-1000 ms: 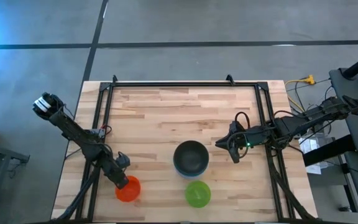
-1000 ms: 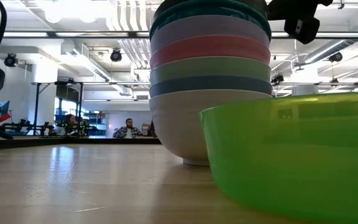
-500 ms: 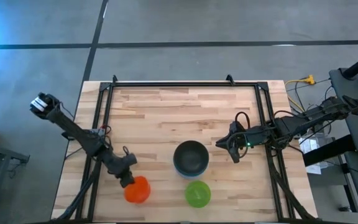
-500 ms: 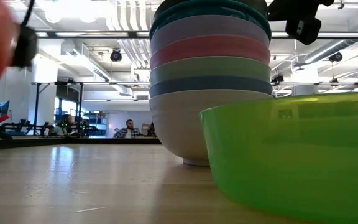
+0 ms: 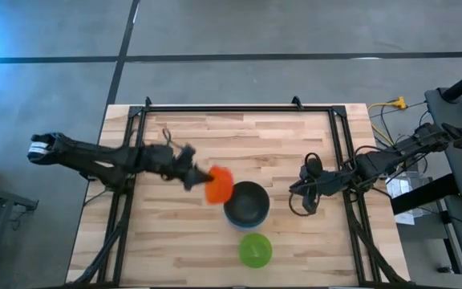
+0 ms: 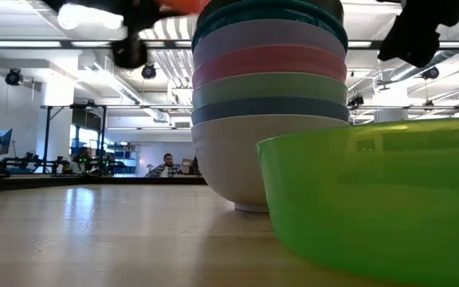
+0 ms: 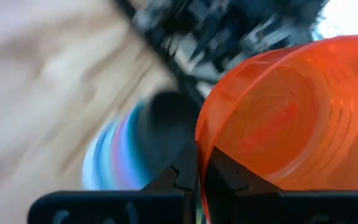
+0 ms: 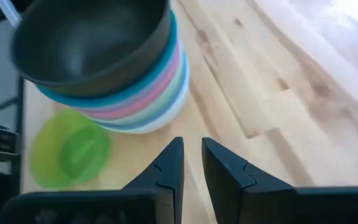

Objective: Nest bowls inside each other
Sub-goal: Stack the orange bowl on top of the black bowl

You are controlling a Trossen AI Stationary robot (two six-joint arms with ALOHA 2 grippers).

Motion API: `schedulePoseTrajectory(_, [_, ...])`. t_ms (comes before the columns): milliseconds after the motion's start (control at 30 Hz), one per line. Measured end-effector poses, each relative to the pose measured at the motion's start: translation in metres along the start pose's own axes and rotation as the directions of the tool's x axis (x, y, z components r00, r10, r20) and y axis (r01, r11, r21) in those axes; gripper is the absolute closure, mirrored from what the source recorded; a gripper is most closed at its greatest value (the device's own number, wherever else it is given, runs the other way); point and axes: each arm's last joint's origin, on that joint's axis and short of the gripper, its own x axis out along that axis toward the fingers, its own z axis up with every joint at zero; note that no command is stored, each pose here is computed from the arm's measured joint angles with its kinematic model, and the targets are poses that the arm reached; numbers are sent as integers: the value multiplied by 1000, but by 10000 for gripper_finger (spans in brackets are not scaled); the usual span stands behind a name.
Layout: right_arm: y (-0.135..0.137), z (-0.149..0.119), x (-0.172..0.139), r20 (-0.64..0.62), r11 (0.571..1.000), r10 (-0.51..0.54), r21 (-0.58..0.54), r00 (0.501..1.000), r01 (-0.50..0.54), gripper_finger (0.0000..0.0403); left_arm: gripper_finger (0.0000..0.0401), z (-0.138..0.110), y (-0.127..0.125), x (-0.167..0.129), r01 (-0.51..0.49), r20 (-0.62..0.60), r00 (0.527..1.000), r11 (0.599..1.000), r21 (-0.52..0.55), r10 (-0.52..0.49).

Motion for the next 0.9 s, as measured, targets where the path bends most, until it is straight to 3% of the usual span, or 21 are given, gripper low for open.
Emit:
schedulePoseTrajectory(133, [-4,2,-10,65,1000,-21,6,998,21,349,401,40,-26,11,33,46,998,994,104,-38])
schedulePoseTrajectory(300, [-8,4,-34,180,1000,12,20,984,-16,349,401,71,-54,40,-11,-75,997,985,169,24])
schedulePoseTrajectory(467, [-12,-1,-58,259,997,74,11,963,-80,349,401,83,-59,77,-127,-259,950,974,185,173])
schedulePoseTrajectory(633, [-15,-8,-68,301,994,104,6,948,-111,349,401,90,-59,110,-149,-347,917,975,165,199])
schedulePoseTrajectory(700, [-16,-11,-67,307,994,100,22,947,-112,349,401,92,-58,119,-172,-366,904,972,160,220])
schedulePoseTrajectory(900, [-17,-25,-53,282,992,81,71,956,-105,349,401,95,-54,128,-318,-476,808,937,145,348])
